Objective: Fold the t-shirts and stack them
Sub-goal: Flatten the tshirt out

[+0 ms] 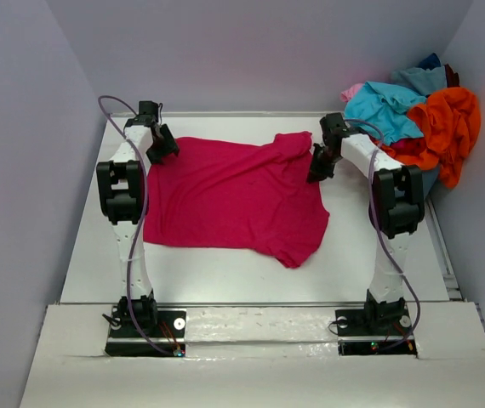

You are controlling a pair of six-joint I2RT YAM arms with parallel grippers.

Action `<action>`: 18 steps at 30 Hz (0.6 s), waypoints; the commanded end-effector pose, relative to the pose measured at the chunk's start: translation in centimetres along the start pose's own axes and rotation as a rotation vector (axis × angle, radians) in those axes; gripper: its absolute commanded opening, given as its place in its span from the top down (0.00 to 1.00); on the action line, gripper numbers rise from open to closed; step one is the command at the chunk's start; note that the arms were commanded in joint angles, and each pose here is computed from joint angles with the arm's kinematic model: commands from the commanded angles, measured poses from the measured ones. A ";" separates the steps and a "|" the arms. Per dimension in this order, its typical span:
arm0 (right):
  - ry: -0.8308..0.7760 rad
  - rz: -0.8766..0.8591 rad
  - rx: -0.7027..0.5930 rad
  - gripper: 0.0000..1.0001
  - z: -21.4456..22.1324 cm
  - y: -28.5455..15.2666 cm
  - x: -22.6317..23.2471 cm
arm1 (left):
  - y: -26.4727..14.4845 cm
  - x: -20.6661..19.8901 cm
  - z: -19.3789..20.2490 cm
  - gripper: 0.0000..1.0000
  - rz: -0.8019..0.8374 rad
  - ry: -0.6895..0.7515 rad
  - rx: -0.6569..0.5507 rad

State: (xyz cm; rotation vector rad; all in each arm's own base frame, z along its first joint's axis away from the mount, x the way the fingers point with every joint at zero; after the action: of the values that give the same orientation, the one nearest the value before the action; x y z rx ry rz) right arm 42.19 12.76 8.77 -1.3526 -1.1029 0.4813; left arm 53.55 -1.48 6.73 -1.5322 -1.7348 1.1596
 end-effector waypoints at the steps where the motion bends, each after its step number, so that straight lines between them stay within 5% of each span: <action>1: -0.067 -0.099 -0.049 0.83 -2.1 -0.4 3.8 | -1.8 -0.4 -0.7 0.36 0.020 0.015 -0.028; 10: -0.069 -0.073 0.018 0.78 -1.8 3.2 4.6 | -1.6 -0.6 -0.8 0.36 0.033 0.011 -0.025; 18: -0.010 0.046 0.068 0.77 0.6 5.3 0.9 | -1.8 -0.7 -0.7 0.36 0.038 0.006 -0.024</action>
State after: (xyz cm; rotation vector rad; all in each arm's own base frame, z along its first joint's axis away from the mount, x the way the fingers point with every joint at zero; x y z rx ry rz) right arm 46.24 15.51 5.45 -1.2994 -1.1357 0.4943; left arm 53.49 -1.69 6.69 -1.5417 -1.7234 1.1695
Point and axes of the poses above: each gripper's point midway between its finger pads, its own y axis out along the fingers, its own x axis along the line the jaws close on, z = x × y, the point moved 3 cm from there along -y, back along the fingers, and after that the axes turned 13 degrees about y, right-handed, at the moved point
